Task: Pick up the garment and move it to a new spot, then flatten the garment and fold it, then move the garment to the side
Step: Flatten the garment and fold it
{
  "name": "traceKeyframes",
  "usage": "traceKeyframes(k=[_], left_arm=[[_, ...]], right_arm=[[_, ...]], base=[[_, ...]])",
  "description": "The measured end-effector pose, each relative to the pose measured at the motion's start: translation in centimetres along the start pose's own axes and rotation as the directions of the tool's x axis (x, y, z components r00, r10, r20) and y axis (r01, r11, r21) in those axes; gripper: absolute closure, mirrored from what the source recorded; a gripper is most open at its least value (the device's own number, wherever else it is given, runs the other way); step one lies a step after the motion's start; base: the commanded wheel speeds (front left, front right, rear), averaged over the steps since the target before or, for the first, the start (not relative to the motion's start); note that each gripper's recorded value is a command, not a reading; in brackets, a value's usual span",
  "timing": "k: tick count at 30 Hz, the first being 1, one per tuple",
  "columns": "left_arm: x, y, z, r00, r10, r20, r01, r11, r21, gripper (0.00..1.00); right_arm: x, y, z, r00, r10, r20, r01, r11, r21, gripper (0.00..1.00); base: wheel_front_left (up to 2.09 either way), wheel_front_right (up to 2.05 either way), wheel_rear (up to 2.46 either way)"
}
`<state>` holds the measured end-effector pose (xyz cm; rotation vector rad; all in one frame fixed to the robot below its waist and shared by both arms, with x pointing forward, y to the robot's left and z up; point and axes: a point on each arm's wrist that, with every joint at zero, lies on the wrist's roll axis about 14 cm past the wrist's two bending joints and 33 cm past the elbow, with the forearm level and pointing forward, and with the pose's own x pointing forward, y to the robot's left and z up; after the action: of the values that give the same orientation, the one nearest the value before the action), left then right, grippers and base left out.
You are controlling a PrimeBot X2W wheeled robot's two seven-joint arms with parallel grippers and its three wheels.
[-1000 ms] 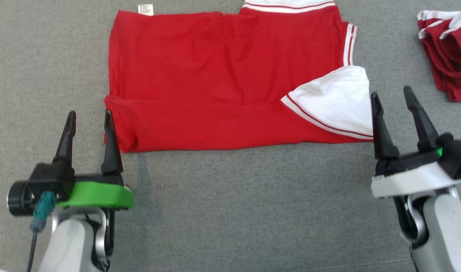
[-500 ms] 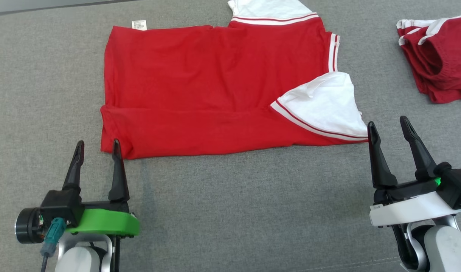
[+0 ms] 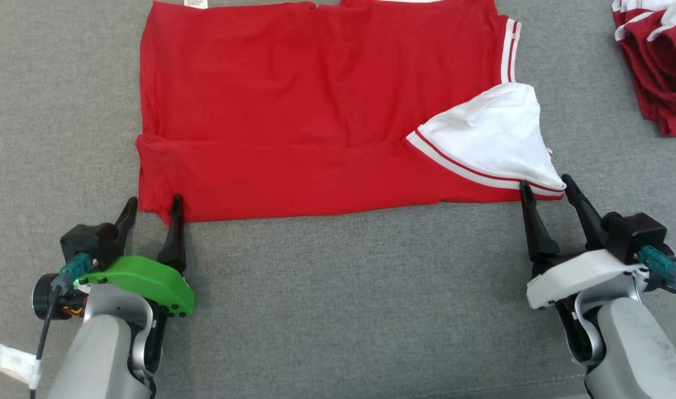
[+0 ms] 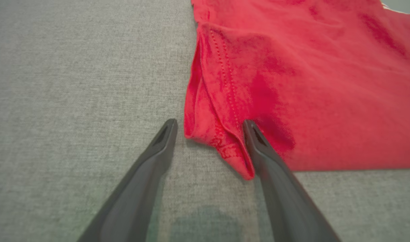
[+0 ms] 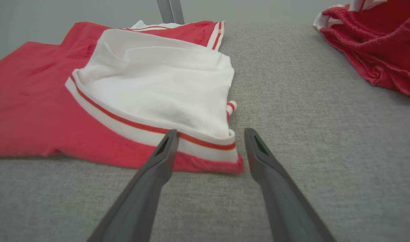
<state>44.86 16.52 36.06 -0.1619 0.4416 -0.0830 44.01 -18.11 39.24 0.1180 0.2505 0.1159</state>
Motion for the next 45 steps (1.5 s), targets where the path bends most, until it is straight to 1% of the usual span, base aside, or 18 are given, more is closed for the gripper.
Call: traceKeyframes(k=[1, 2, 3, 4, 5, 11, 14, 20, 22, 25, 29, 30, 31, 32, 34, 38, 42, 45], left_arm=[[0.3, 0.1, -0.1, 1.0, 0.002, -0.004, -0.002, 1.0, -0.008, 0.0], [0.5, 0.2, -0.2, 1.0, 0.0, -0.009, 0.0, 1.0, -0.028, 0.45], [0.6, 0.3, -0.2, 1.0, 0.0, -0.009, 0.0, 0.999, -0.043, 1.0], [0.6, 0.5, -0.3, 1.0, 0.001, -0.015, -0.002, 0.999, -0.045, 1.0], [0.6, 0.7, -0.4, 1.0, 0.004, -0.015, -0.005, 0.998, -0.057, 1.0], [-0.2, 0.8, -0.1, 1.0, 0.003, 0.001, -0.003, 0.996, -0.092, 1.0], [-1.4, 0.8, -0.3, 1.0, 0.0, -0.004, 0.0, 0.995, -0.096, 1.0], [-4.8, 0.8, -0.6, 0.998, -0.003, -0.059, -0.002, 0.996, -0.094, 1.0], [-6.3, 0.7, -0.7, 0.997, 0.001, -0.08, -0.01, 0.993, -0.114, 1.0], [-8.6, 1.0, -1.3, 0.991, 0.016, -0.131, -0.033, 0.991, -0.13, 1.0], [-12.1, 0.3, -2.7, 0.978, 0.017, -0.21, -0.052, 0.985, -0.162, 1.0], [-12.4, 0.1, -2.9, 0.976, 0.012, -0.216, -0.049, 0.985, -0.165, 0.59], [-12.6, -0.3, -3.1, 0.976, 0.001, -0.219, -0.039, 0.985, -0.168, 0.0], [-12.6, -0.7, -3.0, 0.978, -0.006, -0.207, -0.032, 0.983, -0.181, 0.0], [-12.4, -1.1, -2.5, 0.988, 0.005, -0.154, -0.035, 0.981, -0.19, 0.0], [-11.3, -1.5, 1.0, 0.998, 0.043, 0.044, -0.037, 0.991, -0.129, 0.0], [-10.7, -2.3, 5.4, 0.965, 0.046, 0.258, -0.036, 0.999, -0.04, 0.0], [-10.5, -2.9, 8.2, 0.929, 0.032, 0.369, -0.036, 0.999, 0.003, 0.0]], right_arm=[[0.4, 0.2, -0.3, 1.0, 0.008, -0.01, -0.008, 1.0, 0.005, 0.0], [0.8, 0.4, -0.7, 1.0, 0.015, -0.02, -0.015, 1.0, 0.011, 0.0], [1.0, 0.4, -0.9, 0.999, 0.018, -0.029, -0.017, 1.0, 0.018, 0.1], [1.3, 0.5, -1.2, 0.999, 0.021, -0.037, -0.02, 0.999, 0.026, 0.63], [1.5, 0.5, -1.3, 0.999, 0.021, -0.041, -0.019, 0.999, 0.034, 1.0], [1.6, 0.9, -1.1, 0.999, 0.042, -0.033, -0.04, 0.997, 0.066, 1.0], [0.8, 0.6, -1.0, 0.999, 0.037, -0.023, -0.035, 0.997, 0.073, 1.0], [-2.3, 0.4, -0.5, 0.999, 0.033, -0.014, -0.031, 0.996, 0.083, 1.0], [-3.6, 0.5, -0.4, 0.999, 0.031, -0.022, -0.029, 0.996, 0.087, 1.0], [-5.6, 0.6, -0.4, 0.999, 0.028, -0.042, -0.024, 0.996, 0.091, 1.0], [-8.2, 0.8, -1.0, 0.995, 0.02, -0.099, -0.01, 0.995, 0.098, 1.0], [-8.4, 0.9, -1.1, 0.994, 0.02, -0.106, -0.009, 0.995, 0.101, 0.83], [-8.5, 1.0, -1.0, 0.994, 0.019, -0.106, -0.008, 0.995, 0.103, 0.54], [-8.5, 1.1, -0.8, 0.995, 0.022, -0.097, -0.012, 0.995, 0.1, 0.0], [-8.4, 1.1, 0.0, 0.998, 0.025, -0.065, -0.02, 0.997, 0.081, 0.0], [-7.7, 1.2, 3.5, 0.997, 0.027, 0.069, -0.029, 0.999, 0.02, 0.0], [-7.3, 1.8, 8.7, 0.971, 0.042, 0.234, -0.037, 0.999, -0.026, 0.0], [-7.5, 2.4, 11.3, 0.953, 0.052, 0.3, -0.039, 0.998, -0.049, 0.0]], base=[[0.0, 0.0, 0.0], [0.0, 0.0, 0.0], [0.0, 0.0, 0.0], [0.0, 0.0, 0.0], [0.0, 0.0, 0.0], [0.0, 0.0, 0.0], [0.0, 0.0, 0.0], [0.0, 0.0, 0.0], [0.0, 0.0, 0.0], [0.0, 0.0, 0.0], [0.0, 0.0, 0.0], [0.0, 0.0, 0.0], [0.0, 0.0, 0.0], [0.0, 0.0, 0.0], [0.0, 0.0, 0.0], [0.0, 0.0, 0.0], [0.0, 0.0, 0.0], [0.0, 0.0, 0.0]])
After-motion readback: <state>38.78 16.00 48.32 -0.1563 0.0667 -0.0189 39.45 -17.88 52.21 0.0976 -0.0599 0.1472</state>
